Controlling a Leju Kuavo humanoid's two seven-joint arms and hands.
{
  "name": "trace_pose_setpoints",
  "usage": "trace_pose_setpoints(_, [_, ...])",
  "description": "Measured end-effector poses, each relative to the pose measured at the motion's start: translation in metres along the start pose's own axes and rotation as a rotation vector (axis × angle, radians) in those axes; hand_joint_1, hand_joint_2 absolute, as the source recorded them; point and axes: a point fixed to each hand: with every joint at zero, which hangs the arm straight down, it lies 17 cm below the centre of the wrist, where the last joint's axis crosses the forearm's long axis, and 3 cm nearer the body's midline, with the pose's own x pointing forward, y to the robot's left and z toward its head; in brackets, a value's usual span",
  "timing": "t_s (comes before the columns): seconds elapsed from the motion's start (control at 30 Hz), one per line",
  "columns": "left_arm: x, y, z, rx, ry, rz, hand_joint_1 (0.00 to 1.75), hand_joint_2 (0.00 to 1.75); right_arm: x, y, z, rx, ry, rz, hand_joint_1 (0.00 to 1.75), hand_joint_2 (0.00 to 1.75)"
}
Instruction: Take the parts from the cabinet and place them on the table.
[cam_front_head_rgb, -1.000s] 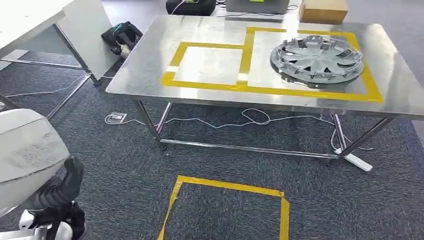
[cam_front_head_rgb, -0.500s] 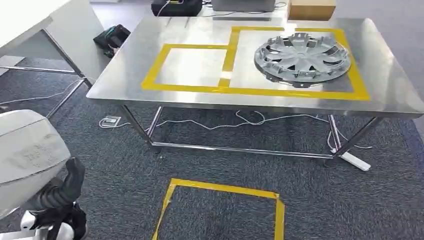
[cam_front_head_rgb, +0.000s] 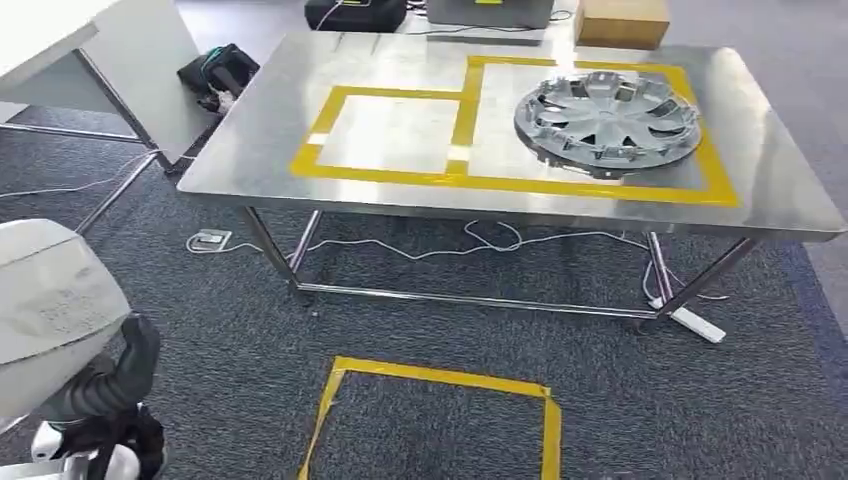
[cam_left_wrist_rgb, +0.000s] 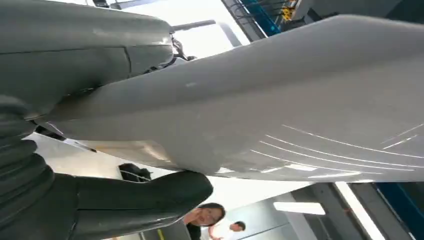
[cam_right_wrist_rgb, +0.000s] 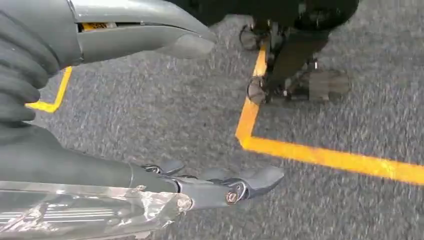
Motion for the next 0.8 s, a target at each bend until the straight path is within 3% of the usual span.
trace_pose_setpoints(0.8, [-0.0004, 0.0001, 0.0002, 0.001, 0.003, 0.003, 1.75, 1.75, 0.0002, -0.0030, -0.0005, -0.007, 0.000, 0.002, 0.00, 1.75])
